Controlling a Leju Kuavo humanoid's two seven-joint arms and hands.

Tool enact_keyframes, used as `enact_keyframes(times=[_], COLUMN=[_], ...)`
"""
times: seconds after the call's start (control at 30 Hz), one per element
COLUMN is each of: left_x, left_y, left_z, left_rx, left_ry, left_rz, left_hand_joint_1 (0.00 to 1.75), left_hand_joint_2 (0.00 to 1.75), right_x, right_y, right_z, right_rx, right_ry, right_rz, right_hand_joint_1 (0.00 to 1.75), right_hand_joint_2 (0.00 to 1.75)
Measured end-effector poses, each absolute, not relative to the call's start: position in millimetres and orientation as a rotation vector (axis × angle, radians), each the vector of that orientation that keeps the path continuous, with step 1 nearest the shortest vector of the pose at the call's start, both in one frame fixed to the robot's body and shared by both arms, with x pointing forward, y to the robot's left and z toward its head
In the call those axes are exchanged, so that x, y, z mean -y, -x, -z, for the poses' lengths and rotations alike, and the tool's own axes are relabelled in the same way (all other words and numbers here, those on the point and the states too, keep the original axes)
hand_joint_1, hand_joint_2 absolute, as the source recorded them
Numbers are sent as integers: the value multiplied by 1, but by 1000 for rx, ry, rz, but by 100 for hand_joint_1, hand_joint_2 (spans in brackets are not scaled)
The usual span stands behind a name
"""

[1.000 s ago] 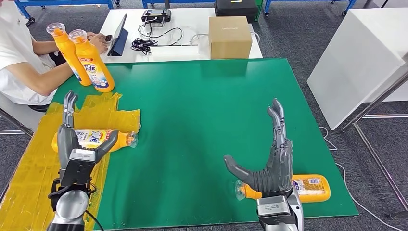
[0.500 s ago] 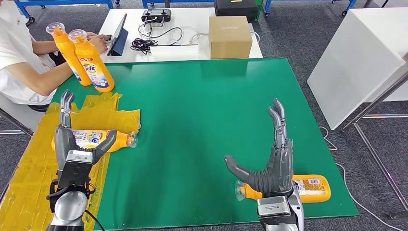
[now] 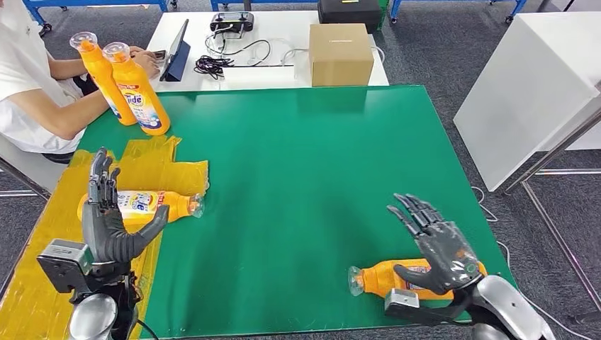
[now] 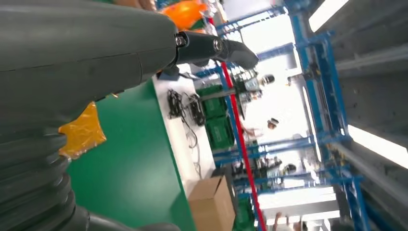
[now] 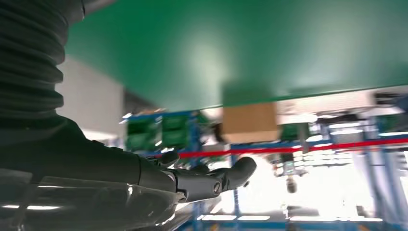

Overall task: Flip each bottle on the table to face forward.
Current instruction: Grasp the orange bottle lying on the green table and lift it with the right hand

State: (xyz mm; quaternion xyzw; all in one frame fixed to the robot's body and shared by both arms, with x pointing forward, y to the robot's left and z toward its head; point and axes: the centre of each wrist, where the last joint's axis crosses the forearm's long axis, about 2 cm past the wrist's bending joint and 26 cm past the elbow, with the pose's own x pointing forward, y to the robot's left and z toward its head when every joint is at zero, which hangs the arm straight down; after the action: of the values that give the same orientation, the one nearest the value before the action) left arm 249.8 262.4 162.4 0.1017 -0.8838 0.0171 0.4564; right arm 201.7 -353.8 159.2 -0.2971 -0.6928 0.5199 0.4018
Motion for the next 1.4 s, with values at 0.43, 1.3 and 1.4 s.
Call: enact_keyframes(times=[0.43, 1.3, 1.4], left_x=[-256, -247, -246], left_y=[-247, -260, -261], left_z=[-160, -158, -158], left_rx=[2143, 2133, 2132], left_ry=[-198, -146, -141], left_rz=[-88, -73, -71], left_hand_joint_1=[0, 0, 0], left_hand_joint_2=[175, 175, 175], right_x=[383, 443, 446], right_y=[-180, -132, -133], right_z=[-138, -115, -114], right_rx=[1594, 1245, 1194], right_ry=[932, 657, 711], right_rz=[-1218, -1229, -1248], right_hand_joint_1=[0, 0, 0], right_hand_joint_2=[175, 175, 175])
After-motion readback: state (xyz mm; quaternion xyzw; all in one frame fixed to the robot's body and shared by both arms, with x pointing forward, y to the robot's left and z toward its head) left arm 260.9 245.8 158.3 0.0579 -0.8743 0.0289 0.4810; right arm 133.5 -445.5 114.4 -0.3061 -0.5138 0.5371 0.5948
